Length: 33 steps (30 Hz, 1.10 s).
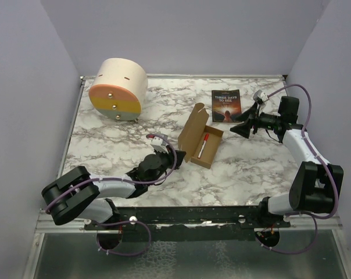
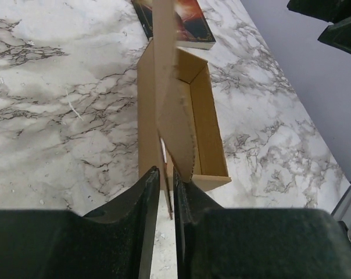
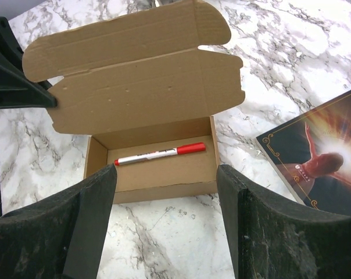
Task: Fold the paper box
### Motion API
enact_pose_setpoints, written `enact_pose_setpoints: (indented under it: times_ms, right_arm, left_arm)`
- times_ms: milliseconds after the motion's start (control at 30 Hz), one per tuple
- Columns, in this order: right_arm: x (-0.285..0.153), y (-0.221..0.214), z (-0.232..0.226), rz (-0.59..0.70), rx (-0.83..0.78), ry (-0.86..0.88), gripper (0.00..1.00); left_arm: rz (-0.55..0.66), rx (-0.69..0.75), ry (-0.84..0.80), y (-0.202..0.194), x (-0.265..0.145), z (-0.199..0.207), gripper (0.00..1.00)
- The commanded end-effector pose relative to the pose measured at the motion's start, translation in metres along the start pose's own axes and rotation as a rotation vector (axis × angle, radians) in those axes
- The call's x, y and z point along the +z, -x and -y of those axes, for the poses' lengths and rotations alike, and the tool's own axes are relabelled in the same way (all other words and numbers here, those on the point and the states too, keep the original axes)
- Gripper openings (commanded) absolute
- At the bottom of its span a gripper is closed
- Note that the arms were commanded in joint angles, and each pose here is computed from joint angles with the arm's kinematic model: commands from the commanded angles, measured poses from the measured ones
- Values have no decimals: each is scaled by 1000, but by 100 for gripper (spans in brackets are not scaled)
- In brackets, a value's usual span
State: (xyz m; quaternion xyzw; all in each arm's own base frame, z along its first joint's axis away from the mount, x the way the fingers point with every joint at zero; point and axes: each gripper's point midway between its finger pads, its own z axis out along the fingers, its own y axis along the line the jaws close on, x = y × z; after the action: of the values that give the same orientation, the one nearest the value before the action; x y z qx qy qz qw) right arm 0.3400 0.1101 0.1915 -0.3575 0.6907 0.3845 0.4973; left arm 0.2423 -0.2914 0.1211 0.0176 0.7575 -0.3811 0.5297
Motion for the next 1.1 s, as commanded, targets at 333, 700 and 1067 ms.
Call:
enact_pose_setpoints:
  times_ms: [333, 700, 1067]
  right_arm:
    - [-3, 6, -4, 21, -52, 10, 70]
    - [-6, 14, -7, 57, -146, -29, 99]
    - [-6, 5, -29, 95, -243, 65, 99]
  left_arm:
    - [-37, 225, 34, 23, 0, -10, 0]
    - [-108, 343, -160, 39, -14, -12, 0]
    - [-158, 369, -270, 37, -12, -2, 0]
